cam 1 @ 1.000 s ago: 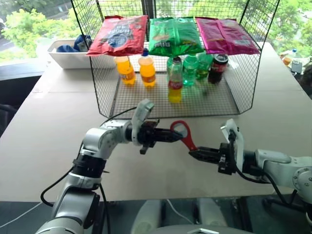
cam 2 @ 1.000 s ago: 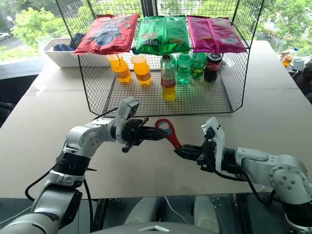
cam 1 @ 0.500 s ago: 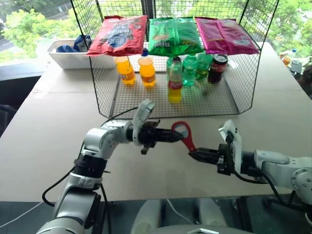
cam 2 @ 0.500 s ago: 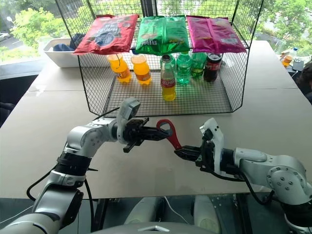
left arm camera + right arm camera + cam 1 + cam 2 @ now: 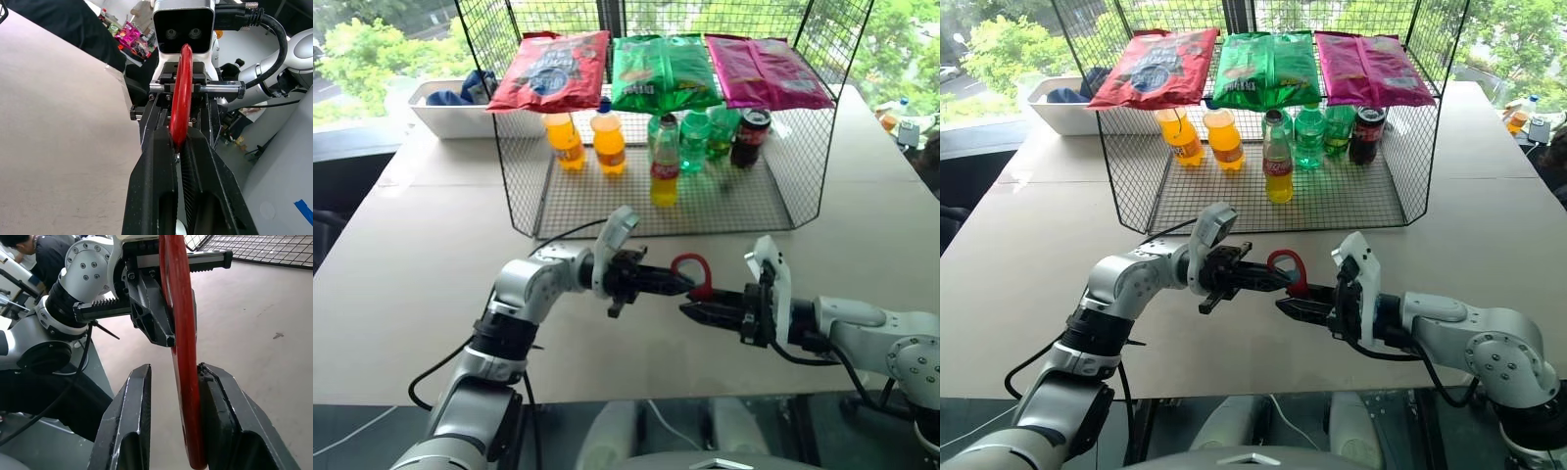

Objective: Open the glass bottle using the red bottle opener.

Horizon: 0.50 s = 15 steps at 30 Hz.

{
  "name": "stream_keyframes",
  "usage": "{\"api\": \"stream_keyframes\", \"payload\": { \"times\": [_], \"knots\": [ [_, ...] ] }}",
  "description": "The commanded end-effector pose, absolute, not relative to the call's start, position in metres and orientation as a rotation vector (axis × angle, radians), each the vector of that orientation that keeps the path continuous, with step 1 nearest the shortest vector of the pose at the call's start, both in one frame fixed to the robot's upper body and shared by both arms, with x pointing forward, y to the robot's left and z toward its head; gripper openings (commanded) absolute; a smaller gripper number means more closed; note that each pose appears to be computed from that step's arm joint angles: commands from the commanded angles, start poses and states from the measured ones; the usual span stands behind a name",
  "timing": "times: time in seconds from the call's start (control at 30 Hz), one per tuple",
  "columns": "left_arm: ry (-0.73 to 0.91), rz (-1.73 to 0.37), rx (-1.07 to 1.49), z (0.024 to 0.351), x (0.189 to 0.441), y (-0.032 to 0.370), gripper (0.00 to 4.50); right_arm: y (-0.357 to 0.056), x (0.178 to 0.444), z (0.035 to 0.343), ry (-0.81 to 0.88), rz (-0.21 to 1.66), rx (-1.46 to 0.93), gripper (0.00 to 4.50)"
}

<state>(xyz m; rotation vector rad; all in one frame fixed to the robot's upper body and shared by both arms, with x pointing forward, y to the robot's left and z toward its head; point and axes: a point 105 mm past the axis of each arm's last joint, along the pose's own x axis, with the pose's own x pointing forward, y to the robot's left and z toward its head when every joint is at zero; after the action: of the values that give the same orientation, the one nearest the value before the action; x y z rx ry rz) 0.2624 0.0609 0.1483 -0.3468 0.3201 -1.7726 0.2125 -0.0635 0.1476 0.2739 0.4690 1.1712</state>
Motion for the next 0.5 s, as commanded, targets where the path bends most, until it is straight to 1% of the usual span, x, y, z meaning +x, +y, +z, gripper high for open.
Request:
{"api": "stream_keyframes", "payload": {
  "times": [0.03, 0.2, 0.5],
  "knots": [
    [0.275, -1.787, -0.327, 0.157, 0.261, 0.059, 0.0, -0.058, 0.199, 0.148, 0.478, 1.235, 0.253, 1.4],
    [0.268, -1.787, -0.334, 0.158, 0.261, 0.058, 0.0, -0.062, 0.196, 0.135, 0.549, 1.212, 0.261, 1.4],
    [0.272, -1.78, -0.343, 0.158, 0.26, 0.059, 0.0, -0.061, 0.198, 0.137, 0.543, 1.212, 0.285, 1.4]
  ]
}}
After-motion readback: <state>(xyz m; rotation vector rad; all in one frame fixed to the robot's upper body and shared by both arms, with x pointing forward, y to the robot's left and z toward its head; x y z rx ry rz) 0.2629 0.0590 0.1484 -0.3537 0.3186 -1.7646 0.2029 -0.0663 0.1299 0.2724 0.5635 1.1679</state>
